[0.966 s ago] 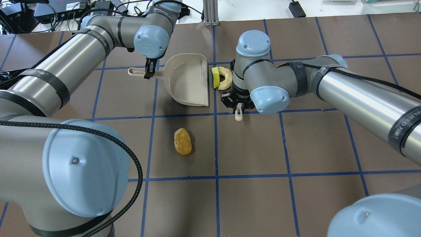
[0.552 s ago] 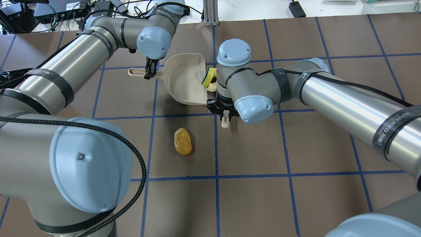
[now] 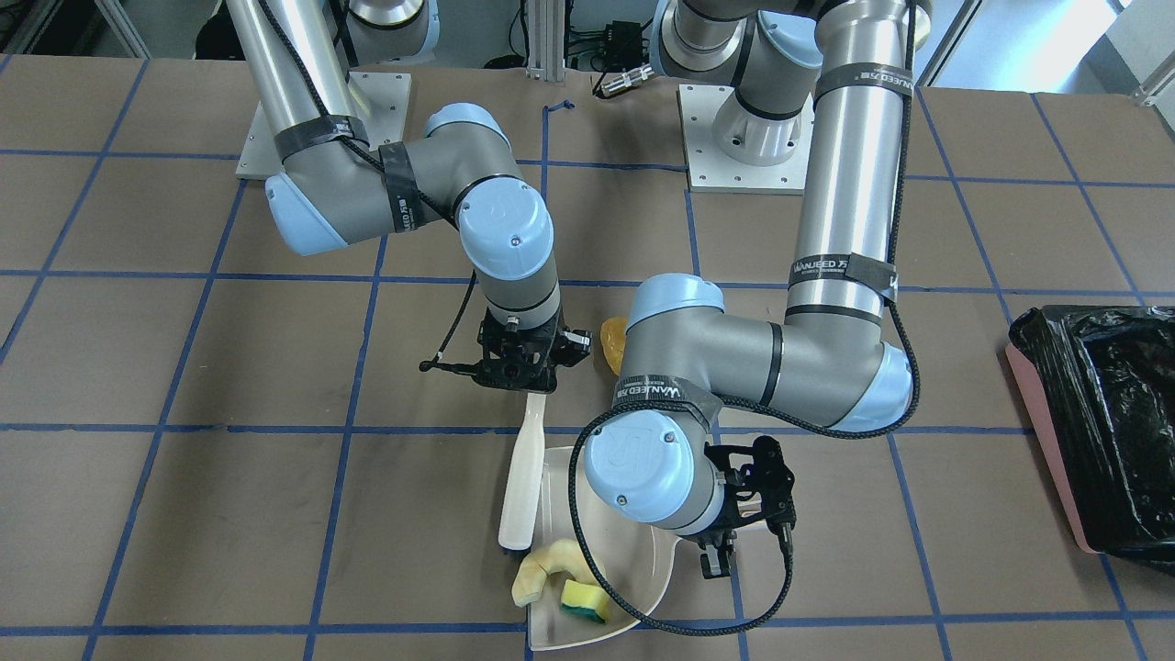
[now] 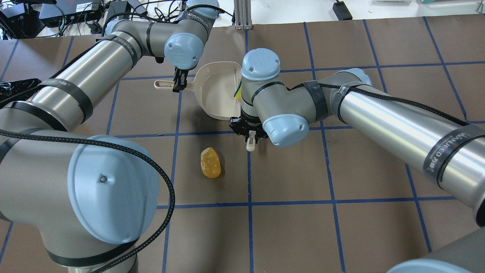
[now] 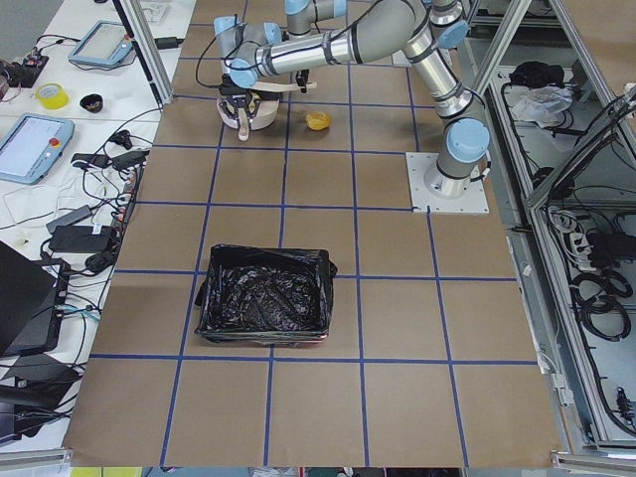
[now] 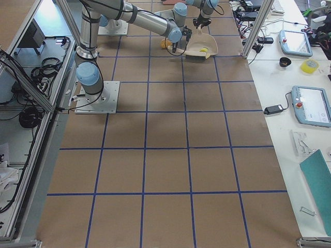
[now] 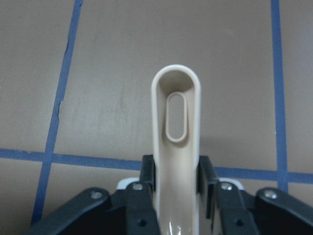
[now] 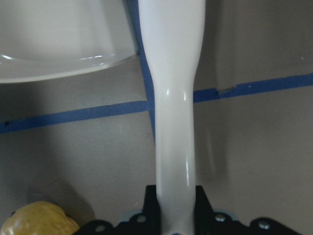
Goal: Sweep and dump trash into bin
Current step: 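Sweep the green-and-yellow piece into the dustpan with the right gripper's brush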
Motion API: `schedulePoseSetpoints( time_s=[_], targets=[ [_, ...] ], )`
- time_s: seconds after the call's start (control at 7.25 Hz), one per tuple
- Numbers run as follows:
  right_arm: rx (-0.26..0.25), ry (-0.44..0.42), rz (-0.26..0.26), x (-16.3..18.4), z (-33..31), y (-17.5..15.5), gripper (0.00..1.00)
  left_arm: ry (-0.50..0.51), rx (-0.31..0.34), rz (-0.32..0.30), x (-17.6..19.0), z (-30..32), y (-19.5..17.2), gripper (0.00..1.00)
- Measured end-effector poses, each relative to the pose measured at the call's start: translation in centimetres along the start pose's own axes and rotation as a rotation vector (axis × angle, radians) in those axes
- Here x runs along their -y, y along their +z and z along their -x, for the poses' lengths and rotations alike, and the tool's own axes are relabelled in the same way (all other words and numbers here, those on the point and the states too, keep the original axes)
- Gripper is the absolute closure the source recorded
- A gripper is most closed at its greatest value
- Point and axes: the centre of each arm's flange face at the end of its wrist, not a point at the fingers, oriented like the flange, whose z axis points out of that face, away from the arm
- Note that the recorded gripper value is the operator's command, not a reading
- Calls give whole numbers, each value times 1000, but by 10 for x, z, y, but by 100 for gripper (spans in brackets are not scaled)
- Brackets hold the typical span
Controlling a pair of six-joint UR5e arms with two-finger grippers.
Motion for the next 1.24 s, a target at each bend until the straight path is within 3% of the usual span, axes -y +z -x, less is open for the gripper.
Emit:
schedulePoseSetpoints(
  time_s=[0.41,0.83,1.24],
  targets=[
    [12,-1,-21,-5,22,-14,100,29,-15,32,-13,5,-13,100],
    [-67,-71,-41,5,4,-21,100,132,-55,161,-16,3,-20,100],
    [-148,-115,-52,2,-23,-65,100,162,-65,249,0,-4,-4,100]
  ],
)
